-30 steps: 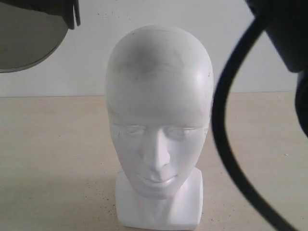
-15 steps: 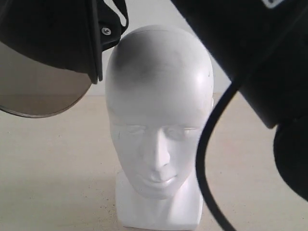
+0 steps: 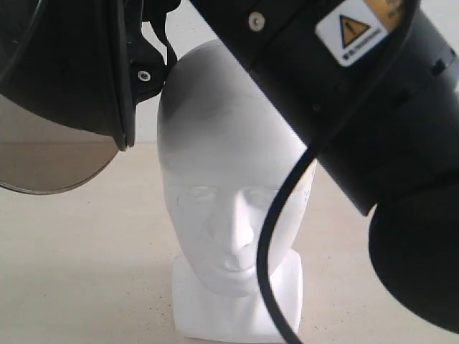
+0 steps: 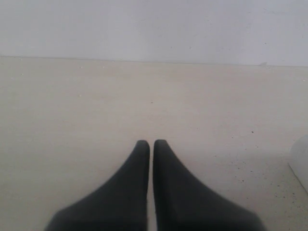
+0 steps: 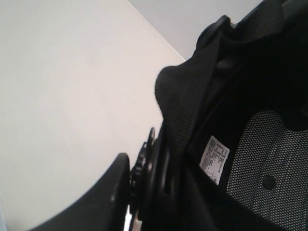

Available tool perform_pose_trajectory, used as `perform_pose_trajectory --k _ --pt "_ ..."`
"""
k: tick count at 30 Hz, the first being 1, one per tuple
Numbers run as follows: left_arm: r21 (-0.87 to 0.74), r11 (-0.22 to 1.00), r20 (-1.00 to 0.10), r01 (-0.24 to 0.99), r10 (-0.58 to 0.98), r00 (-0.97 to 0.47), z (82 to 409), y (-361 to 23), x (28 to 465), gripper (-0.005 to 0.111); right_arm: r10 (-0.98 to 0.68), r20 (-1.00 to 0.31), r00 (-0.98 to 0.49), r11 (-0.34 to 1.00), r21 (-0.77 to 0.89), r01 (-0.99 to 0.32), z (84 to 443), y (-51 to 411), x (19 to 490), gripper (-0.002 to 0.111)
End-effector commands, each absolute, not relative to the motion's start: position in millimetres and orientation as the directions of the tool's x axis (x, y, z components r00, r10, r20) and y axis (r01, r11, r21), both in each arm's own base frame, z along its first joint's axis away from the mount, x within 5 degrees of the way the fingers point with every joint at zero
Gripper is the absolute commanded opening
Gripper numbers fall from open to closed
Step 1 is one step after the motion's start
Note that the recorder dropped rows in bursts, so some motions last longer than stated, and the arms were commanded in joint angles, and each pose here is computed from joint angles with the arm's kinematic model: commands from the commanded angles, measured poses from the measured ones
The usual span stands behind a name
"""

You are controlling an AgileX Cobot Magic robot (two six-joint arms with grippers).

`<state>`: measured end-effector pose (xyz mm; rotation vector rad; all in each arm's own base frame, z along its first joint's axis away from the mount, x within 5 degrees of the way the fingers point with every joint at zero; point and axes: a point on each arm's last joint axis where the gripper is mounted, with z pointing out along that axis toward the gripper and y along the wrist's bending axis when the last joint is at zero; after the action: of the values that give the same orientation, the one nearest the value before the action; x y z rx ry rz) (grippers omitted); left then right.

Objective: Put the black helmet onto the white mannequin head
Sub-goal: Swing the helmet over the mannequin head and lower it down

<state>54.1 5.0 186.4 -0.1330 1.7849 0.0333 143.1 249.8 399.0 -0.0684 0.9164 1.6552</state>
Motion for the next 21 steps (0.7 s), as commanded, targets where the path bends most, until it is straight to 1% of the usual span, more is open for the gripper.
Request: perform_pose_trajectory --k 1,4,6,11,17,21 --pt "-0.058 0.993 -0.974 -0.101 -0.078 -0.21 186 4 54 0.004 0.86 -0.446 -0.248 -0.001 0.484 -0.875 408 239 141 0.0" --pt "-0.058 0.993 -0.974 -0.101 -0.078 -0.21 186 4 54 0.004 0.862 -0.439 -0.251 0.033 0.545 -0.838 395 236 145 0.0" --pt "-0.058 0.993 -0.974 -0.101 -0.078 -0.21 186 4 54 0.004 0.86 -0.449 -0.242 0.055 0.553 -0.831 390 233 146 0.0" --pt "-0.058 0.993 -0.974 -0.101 -0.078 -0.21 186 4 54 0.004 0.865 -0.465 -0.188 0.1 0.526 -0.845 394 225 143 0.0" --pt "-0.058 0.993 -0.974 -0.101 -0.078 -0.21 186 4 54 0.004 0.874 -0.474 -0.107 0.2 0.551 -0.81 387 202 140 0.0" --pt "-0.058 0.993 -0.974 -0.101 -0.078 -0.21 186 4 54 0.004 0.872 -0.486 -0.06 0.237 0.527 -0.816 389 189 133 0.0"
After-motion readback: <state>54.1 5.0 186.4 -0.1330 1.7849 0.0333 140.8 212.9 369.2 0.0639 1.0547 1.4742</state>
